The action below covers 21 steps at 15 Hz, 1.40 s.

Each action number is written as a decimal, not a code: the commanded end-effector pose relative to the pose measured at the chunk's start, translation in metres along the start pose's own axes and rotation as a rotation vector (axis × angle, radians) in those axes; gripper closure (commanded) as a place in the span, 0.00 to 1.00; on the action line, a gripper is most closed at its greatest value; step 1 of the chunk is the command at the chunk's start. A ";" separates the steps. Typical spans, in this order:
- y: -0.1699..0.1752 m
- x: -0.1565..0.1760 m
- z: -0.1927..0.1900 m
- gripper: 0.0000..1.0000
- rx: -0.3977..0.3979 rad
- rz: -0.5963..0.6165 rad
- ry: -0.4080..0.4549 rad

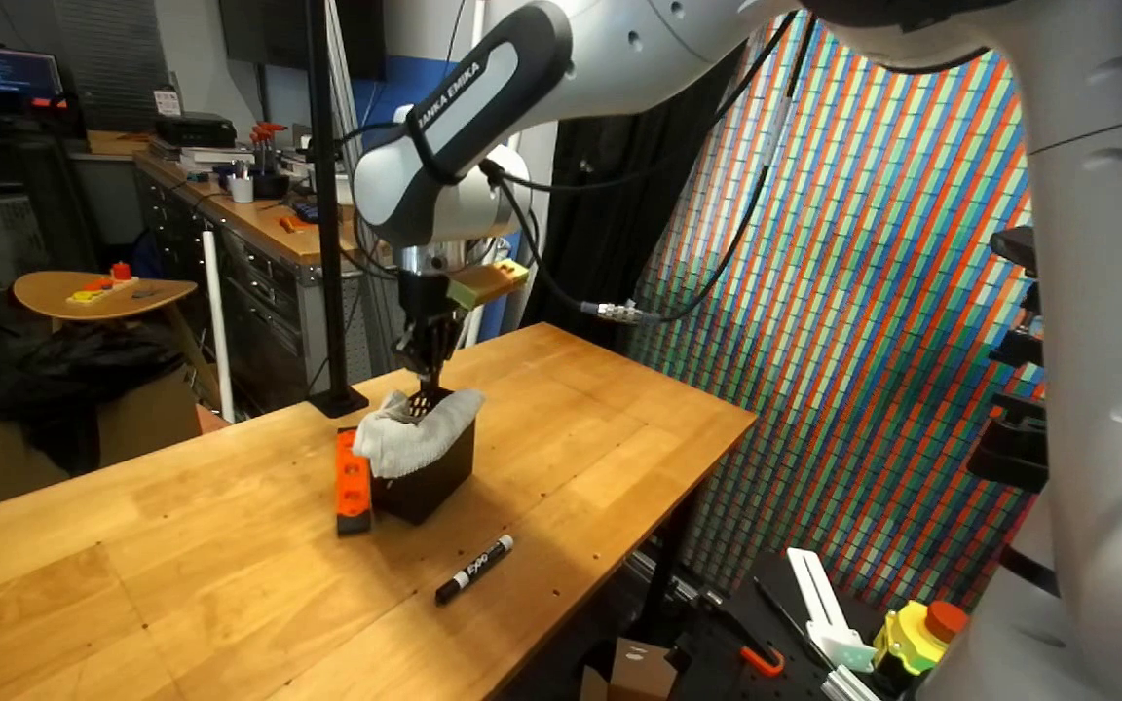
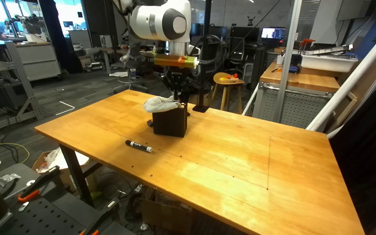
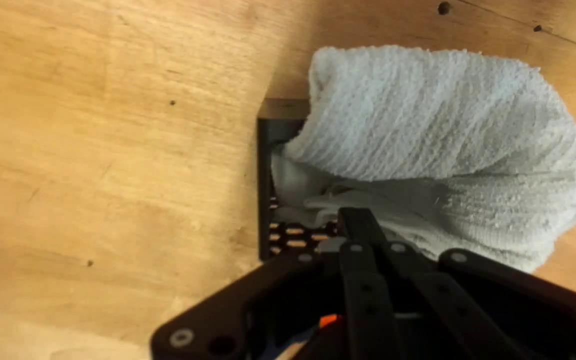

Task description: Put the white towel inside the black holder

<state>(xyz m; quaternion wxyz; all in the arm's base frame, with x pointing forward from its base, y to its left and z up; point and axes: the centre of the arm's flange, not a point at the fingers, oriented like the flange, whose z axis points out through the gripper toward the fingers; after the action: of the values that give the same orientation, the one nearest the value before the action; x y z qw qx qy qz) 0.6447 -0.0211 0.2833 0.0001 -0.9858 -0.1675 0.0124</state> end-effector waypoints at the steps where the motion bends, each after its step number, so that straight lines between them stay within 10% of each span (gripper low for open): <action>1: 0.010 -0.022 -0.070 1.00 -0.060 -0.042 0.062; 7: 0.004 -0.055 -0.093 1.00 -0.090 -0.116 0.058; 21: -0.008 -0.108 -0.020 1.00 -0.024 -0.141 -0.020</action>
<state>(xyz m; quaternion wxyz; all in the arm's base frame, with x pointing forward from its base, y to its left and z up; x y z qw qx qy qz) 0.5538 -0.0539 0.3097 -0.0183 -0.9735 -0.2256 0.0326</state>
